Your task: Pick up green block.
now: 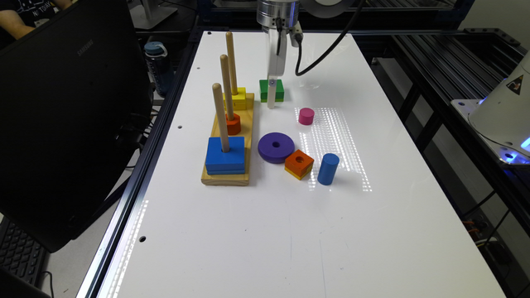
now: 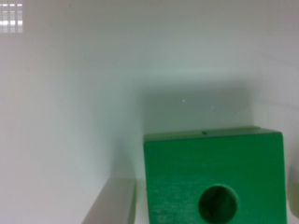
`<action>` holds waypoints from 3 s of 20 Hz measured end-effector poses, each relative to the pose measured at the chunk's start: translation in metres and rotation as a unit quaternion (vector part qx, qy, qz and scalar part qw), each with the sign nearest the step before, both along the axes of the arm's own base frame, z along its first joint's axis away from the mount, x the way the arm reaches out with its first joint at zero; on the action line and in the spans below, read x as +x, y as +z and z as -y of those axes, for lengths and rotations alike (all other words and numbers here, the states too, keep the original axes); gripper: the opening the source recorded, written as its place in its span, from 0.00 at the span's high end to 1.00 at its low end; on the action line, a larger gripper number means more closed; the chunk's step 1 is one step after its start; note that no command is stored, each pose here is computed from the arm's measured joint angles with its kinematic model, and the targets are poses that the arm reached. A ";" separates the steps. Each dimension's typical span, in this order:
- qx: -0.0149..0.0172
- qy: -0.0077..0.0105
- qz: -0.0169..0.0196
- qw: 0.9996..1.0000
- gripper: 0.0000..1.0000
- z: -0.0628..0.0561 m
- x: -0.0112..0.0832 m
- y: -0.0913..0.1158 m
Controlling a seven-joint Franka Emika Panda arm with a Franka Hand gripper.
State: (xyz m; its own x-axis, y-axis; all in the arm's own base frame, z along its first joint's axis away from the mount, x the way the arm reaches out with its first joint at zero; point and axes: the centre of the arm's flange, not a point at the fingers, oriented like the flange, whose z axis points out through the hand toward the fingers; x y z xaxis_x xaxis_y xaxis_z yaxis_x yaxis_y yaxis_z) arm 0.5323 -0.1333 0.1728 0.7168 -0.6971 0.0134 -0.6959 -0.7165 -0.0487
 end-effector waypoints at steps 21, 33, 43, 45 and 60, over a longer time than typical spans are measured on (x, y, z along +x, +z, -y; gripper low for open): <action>0.000 0.000 0.000 1.000 0.00 0.000 -0.0001 0.000; 0.000 0.000 0.000 1.000 0.00 0.000 -0.0001 0.000; 0.000 0.000 0.000 1.000 0.00 0.000 -0.0001 0.000; 0.000 0.000 0.000 1.000 0.00 0.000 -0.0001 0.000; -0.001 0.000 0.003 1.000 1.00 0.000 0.0008 0.004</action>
State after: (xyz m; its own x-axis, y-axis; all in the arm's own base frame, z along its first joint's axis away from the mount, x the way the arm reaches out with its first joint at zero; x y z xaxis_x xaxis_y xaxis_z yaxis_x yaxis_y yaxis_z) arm 0.5331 -0.1336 0.1764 0.7167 -0.6971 0.0194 -0.6956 -0.7166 -0.0514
